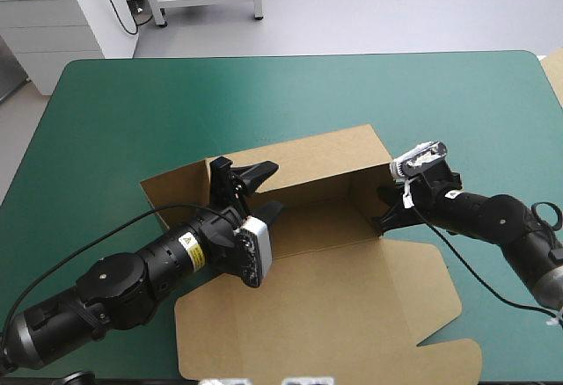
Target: Fold the box
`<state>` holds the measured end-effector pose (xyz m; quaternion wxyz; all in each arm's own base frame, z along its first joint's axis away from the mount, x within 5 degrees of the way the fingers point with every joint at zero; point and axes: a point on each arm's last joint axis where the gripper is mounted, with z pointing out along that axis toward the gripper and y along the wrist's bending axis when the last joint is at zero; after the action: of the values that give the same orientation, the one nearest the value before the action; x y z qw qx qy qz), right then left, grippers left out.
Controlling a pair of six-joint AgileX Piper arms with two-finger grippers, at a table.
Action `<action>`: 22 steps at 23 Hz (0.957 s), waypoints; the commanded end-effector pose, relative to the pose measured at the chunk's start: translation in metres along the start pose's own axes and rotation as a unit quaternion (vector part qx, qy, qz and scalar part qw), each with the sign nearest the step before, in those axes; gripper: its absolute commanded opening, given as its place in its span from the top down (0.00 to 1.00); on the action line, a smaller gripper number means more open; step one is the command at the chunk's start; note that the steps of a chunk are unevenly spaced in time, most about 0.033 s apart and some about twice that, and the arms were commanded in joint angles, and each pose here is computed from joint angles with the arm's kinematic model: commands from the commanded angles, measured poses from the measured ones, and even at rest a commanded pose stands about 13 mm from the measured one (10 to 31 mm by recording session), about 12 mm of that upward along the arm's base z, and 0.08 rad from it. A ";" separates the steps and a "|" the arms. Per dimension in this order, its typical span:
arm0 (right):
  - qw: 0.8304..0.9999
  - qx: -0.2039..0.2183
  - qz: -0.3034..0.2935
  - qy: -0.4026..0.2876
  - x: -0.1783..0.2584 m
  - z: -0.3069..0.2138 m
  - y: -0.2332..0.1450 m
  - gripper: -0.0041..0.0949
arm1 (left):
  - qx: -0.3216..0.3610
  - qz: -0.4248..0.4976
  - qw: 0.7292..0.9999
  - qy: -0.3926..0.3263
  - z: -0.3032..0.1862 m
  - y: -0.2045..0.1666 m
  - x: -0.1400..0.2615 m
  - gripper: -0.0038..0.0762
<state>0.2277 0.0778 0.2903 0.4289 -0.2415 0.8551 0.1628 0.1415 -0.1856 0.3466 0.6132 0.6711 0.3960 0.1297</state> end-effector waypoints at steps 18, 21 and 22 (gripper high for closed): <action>0.999 0.017 0.013 -0.036 -0.015 -0.011 -0.001 0.98 | -0.065 -0.283 0.957 0.002 -0.036 0.087 -0.030 0.93; 0.999 0.016 0.013 -0.035 -0.015 -0.011 0.000 0.98 | -0.026 -0.296 0.954 0.046 -0.042 0.123 -0.040 0.93; 0.999 0.016 0.013 -0.035 -0.015 -0.011 0.000 0.98 | 0.007 -0.293 0.953 0.080 -0.041 0.130 -0.042 0.93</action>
<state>0.2289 0.0755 0.2899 0.4294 -0.2273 0.8603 0.1545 0.1402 -0.1784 0.4612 0.6065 0.5044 0.6146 0.0037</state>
